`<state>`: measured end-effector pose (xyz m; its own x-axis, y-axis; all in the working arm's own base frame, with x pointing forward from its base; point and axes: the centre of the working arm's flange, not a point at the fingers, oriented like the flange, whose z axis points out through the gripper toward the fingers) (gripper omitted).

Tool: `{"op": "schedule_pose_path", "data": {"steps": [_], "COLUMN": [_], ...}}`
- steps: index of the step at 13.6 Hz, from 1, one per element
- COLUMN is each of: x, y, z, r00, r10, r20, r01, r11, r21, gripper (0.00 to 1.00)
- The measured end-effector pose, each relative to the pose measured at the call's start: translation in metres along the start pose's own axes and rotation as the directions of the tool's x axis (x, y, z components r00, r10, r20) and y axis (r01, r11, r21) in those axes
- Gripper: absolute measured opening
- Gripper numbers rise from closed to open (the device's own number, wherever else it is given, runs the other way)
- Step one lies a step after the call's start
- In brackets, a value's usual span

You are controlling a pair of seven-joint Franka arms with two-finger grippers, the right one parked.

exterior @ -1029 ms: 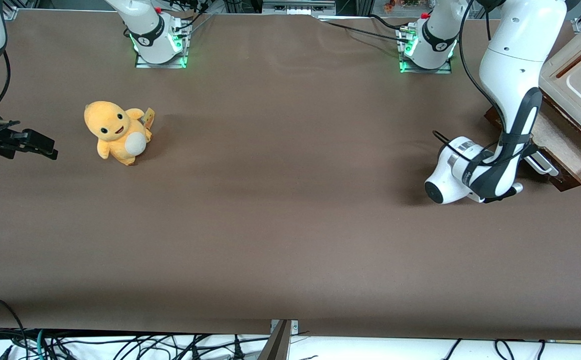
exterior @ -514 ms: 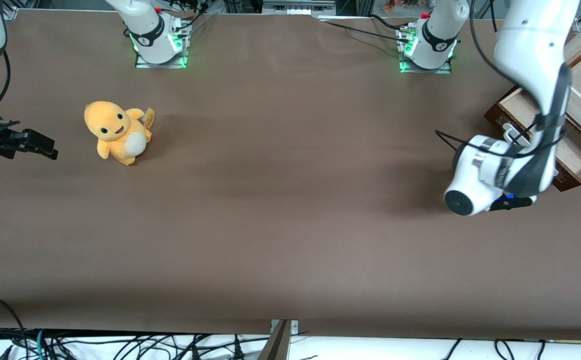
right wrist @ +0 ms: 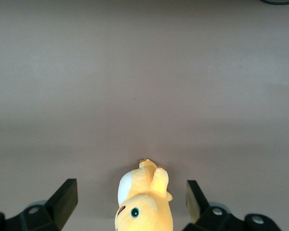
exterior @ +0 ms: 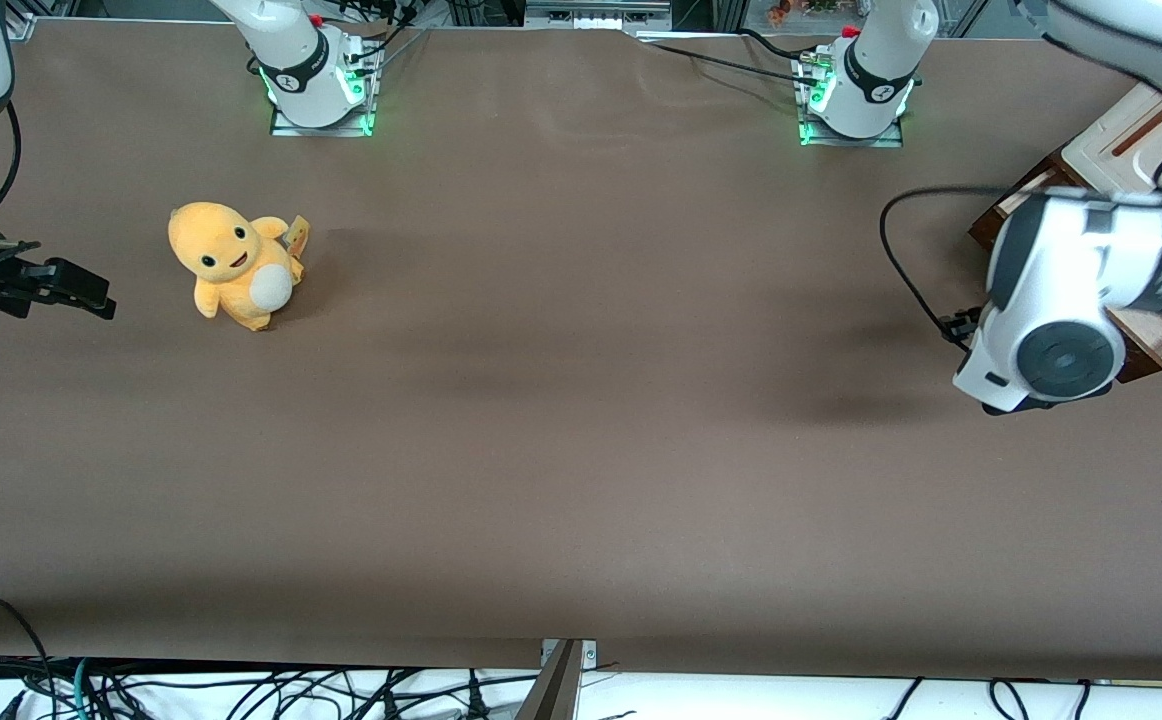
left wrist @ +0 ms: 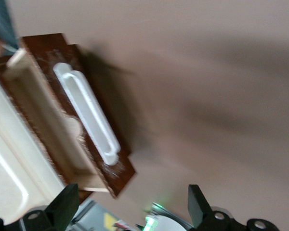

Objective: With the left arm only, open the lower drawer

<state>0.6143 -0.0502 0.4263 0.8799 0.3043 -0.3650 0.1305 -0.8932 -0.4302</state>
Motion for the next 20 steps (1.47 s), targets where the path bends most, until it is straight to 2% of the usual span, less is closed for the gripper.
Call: {"op": "schedule_pose_path", "data": {"steps": [2, 3, 4, 7, 10, 12, 15, 18, 20], "x": [-0.026, -0.044, -0.062, -0.112, -0.140, -0.140, -0.119, -0.104, -0.103], "y": [-0.007, -0.015, -0.025, -0.052, -0.064, -0.063, -0.065, -0.062, -0.066], "z": [-0.038, -0.060, -0.079, -0.123, -0.145, -0.143, -0.128, -0.100, -0.094], "r00": [0.995, 0.988, 0.978, 0.947, 0.918, 0.889, 0.874, 0.894, 0.910], "r10": [0.091, 0.131, 0.165, 0.206, 0.227, 0.261, 0.235, 0.216, 0.164], "r20": [-0.046, -0.086, -0.131, -0.246, -0.325, -0.377, -0.425, -0.393, -0.381], "r01": [-0.096, -0.144, -0.188, -0.264, -0.319, -0.374, -0.370, -0.341, -0.292], "r11": [0.988, 0.976, 0.963, 0.936, 0.909, 0.889, 0.889, 0.896, 0.907], "r21": [-0.118, -0.164, -0.192, -0.231, -0.266, -0.266, -0.271, -0.283, -0.305], "gripper": [1.00, 1.00, 1.00, 1.00, 1.00, 1.00, 1.00, 1.00, 1.00]}}
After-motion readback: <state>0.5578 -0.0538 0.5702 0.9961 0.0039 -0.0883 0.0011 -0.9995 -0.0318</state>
